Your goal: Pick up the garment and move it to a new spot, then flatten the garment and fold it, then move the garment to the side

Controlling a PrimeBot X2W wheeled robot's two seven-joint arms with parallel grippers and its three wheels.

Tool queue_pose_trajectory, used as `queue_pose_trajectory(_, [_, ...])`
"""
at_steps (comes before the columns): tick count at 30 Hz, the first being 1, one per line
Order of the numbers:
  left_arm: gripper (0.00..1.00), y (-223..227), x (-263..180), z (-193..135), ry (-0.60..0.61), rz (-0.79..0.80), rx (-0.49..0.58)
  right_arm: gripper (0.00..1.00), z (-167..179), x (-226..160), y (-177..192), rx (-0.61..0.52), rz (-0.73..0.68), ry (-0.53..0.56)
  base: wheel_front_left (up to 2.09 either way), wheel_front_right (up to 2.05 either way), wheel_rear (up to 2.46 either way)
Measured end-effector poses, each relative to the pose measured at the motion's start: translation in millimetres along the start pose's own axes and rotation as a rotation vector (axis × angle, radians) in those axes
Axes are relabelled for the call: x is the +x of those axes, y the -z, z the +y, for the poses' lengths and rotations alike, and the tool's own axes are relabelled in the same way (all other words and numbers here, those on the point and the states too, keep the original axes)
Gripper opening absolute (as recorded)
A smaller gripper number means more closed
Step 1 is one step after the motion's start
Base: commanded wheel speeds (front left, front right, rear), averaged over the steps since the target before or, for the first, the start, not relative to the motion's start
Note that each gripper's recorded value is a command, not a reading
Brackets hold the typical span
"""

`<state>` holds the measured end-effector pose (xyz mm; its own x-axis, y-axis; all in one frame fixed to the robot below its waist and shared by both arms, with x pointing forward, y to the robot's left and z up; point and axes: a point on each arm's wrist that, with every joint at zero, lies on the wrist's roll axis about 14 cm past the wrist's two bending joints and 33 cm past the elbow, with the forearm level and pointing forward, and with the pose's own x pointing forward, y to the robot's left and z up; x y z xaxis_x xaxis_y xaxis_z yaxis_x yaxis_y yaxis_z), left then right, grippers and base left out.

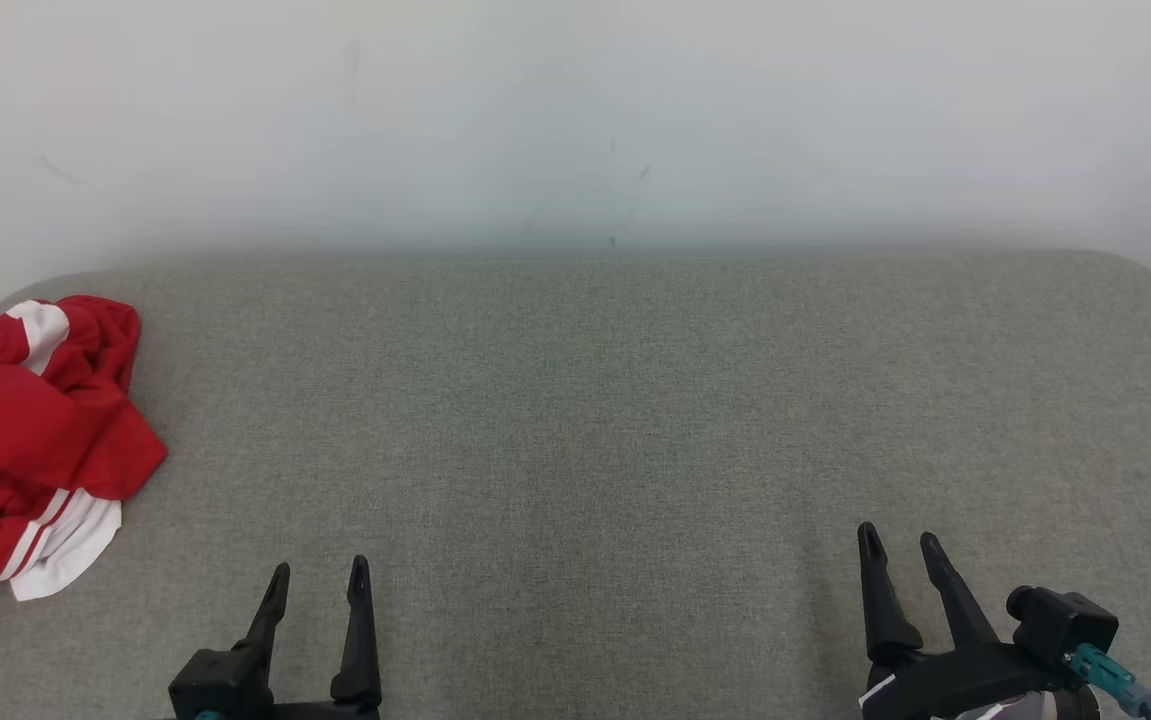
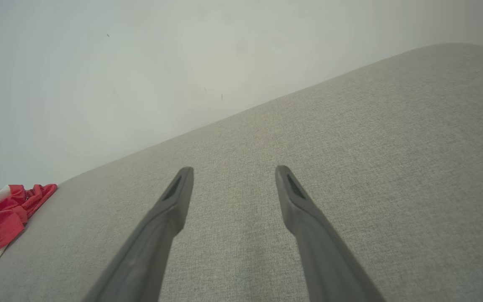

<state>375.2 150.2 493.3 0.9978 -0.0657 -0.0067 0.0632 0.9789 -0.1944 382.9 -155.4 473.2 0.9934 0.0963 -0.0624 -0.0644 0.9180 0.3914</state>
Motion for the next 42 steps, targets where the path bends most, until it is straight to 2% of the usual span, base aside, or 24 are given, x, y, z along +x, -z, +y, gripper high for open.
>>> queue_pose_trajectory(15, [1.0,6,0,3,-0.003,-0.001,0.005,1.0,2,1,-2,-0.082,-0.008,-0.015,0.0,0.0,0.0])
queue_pose_trajectory(34, [1.0,8,2,0,0.016,-0.016,0.108,1.0,10,4,-5,-0.197,-0.018,-0.053,0.0,0.0,0.0])
queue_pose_trajectory(42, [1.0,7,1,2,0.008,-0.019,0.105,1.0,11,3,-6,-0.198,-0.021,-0.055,0.0,0.0,0.0])
